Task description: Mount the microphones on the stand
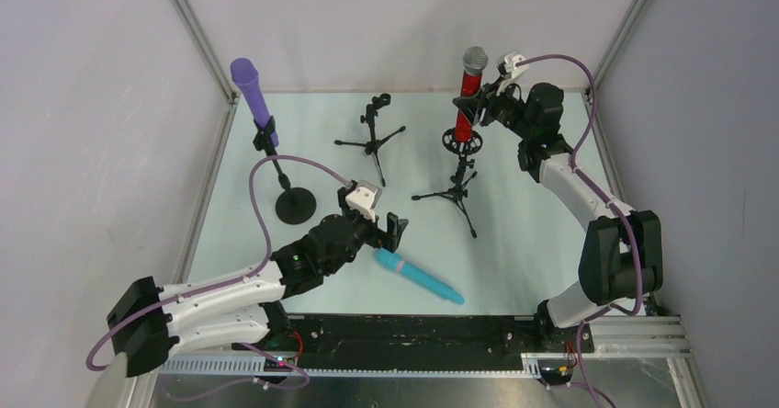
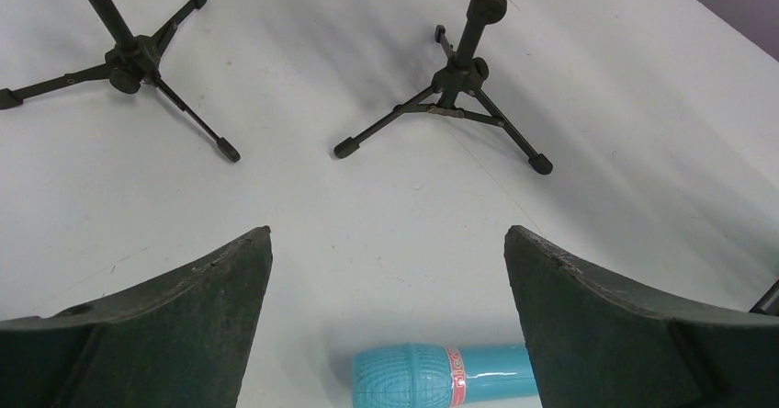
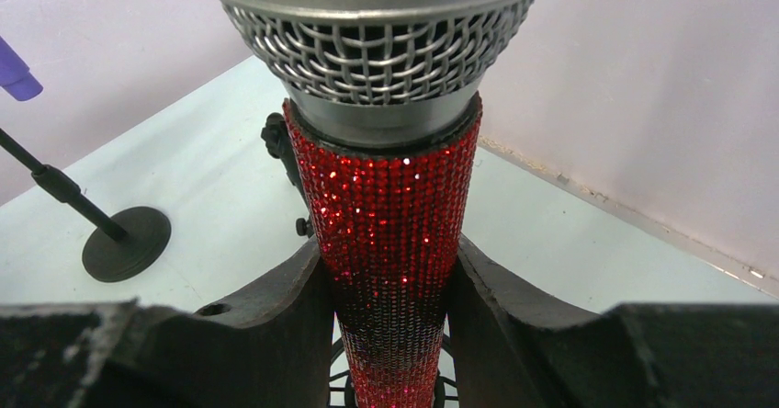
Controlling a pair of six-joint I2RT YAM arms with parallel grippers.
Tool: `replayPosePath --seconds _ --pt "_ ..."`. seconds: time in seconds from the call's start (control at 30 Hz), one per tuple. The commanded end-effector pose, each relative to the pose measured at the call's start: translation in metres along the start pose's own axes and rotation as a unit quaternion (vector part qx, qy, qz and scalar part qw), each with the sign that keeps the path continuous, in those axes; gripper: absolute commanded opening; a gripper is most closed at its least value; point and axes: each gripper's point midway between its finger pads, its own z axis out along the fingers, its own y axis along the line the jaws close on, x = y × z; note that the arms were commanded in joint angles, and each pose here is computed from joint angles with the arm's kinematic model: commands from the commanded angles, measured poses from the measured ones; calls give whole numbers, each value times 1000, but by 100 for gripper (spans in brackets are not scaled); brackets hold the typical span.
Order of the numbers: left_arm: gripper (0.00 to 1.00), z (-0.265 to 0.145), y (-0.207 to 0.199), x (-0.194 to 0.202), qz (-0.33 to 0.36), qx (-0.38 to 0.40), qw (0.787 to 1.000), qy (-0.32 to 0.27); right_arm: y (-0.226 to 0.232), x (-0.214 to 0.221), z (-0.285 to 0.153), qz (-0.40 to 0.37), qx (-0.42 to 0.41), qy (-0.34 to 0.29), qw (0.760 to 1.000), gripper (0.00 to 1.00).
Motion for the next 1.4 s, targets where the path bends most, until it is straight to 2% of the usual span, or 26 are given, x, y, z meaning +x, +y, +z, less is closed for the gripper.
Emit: replayPosePath --seconds 0.0,0.43,0.97,1.37 --pt "100 2 -7 -11 -17 8 1000 -16 -2 4 3 -4 -12 11 1000 0" --pt "100 3 -8 -11 -20 9 1000 -14 6 11 -7 25 -28 -16 999 0" --pt "100 -2 -12 -23 -37 19 999 -30 13 46 -9 1 -19 30 999 0" --pt "100 -2 -12 -24 -45 20 998 -31 23 69 -15 0 -22 39 999 0"
